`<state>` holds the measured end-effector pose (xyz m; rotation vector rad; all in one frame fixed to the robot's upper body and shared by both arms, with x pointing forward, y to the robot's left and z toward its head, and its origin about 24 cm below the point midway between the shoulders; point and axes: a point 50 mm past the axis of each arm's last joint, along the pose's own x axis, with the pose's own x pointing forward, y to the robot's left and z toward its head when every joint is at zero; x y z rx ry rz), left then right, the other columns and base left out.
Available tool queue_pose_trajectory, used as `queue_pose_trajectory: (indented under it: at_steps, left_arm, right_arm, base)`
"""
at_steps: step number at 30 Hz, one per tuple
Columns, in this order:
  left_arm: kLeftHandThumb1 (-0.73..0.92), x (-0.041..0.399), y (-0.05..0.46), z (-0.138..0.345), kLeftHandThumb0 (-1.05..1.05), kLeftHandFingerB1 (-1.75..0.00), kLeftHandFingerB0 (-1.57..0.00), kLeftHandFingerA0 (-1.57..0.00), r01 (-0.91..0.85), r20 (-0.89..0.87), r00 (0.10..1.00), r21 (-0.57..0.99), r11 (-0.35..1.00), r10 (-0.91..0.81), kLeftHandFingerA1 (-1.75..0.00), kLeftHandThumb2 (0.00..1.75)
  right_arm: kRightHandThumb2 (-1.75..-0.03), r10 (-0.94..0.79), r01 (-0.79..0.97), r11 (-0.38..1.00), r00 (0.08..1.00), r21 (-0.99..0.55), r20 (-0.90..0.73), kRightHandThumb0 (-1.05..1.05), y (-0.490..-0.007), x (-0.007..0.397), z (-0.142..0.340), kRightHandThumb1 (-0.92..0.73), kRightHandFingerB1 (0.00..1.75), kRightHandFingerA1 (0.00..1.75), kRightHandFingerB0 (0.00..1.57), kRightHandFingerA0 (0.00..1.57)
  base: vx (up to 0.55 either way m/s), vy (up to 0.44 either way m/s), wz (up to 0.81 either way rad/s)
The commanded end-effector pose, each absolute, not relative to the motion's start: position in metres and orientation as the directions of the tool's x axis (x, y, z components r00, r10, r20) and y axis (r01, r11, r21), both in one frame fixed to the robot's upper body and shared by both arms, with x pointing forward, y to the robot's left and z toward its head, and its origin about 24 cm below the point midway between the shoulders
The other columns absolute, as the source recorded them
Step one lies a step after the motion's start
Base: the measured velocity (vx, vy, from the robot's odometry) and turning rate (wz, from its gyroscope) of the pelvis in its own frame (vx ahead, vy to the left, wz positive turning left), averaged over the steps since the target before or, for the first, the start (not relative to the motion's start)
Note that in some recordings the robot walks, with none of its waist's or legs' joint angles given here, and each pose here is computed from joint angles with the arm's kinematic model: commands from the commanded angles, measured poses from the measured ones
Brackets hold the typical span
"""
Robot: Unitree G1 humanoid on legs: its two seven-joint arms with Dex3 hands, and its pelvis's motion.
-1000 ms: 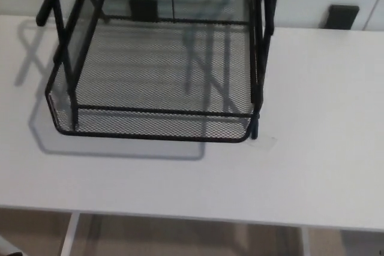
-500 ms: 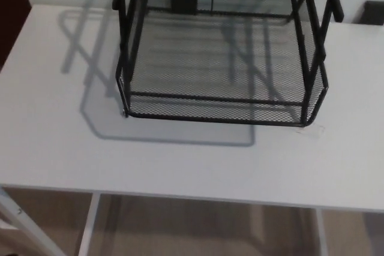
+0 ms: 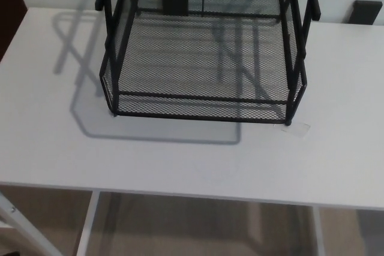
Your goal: The robot walks towards a file tray kept in the middle of a desk and uses its right hand to grab a tray and pulls it out towards itself
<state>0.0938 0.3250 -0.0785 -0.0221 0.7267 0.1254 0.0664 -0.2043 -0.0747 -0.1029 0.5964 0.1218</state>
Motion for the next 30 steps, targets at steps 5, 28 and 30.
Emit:
queue_pose_trajectory:
  at_steps: [5, 28, 30]
  left_arm:
    - [0.45, 0.084, 0.323, -0.080, -0.26, -0.41, -0.38, -0.45, -0.099, -0.680, 0.728, 0.033, 0.995, 0.095, -0.45, 0.60]
    - [0.46, 0.086, 0.325, -0.076, -0.25, -0.41, -0.38, -0.47, -0.071, -0.674, 0.733, 0.054, 0.996, 0.089, -0.46, 0.60]
    - [0.45, 0.085, 0.325, -0.078, -0.28, -0.41, -0.38, -0.46, -0.074, -0.680, 0.728, 0.052, 0.996, 0.090, -0.46, 0.61]
  right_arm:
    - [-0.58, 0.047, -0.111, 0.988, 0.878, -0.108, -0.477, -0.32, -0.208, 0.059, -0.055, -0.61, 0.47, 0.55, 0.44, 0.58]
    - [-0.58, 0.304, 0.210, 0.827, 0.615, -0.522, 0.728, -0.52, -0.171, 0.098, 0.215, -0.62, 0.38, 0.54, 0.34, 0.34]
    - [-0.82, 0.380, 0.249, 0.764, 0.571, -0.595, 0.727, -0.60, -0.162, 0.112, 0.223, -0.47, 0.48, 0.59, 0.18, 0.27]
  base:
    - [0.00, 0.000, 0.00]
    - [0.00, 0.000, 0.00]
    - [0.00, 0.000, 0.00]
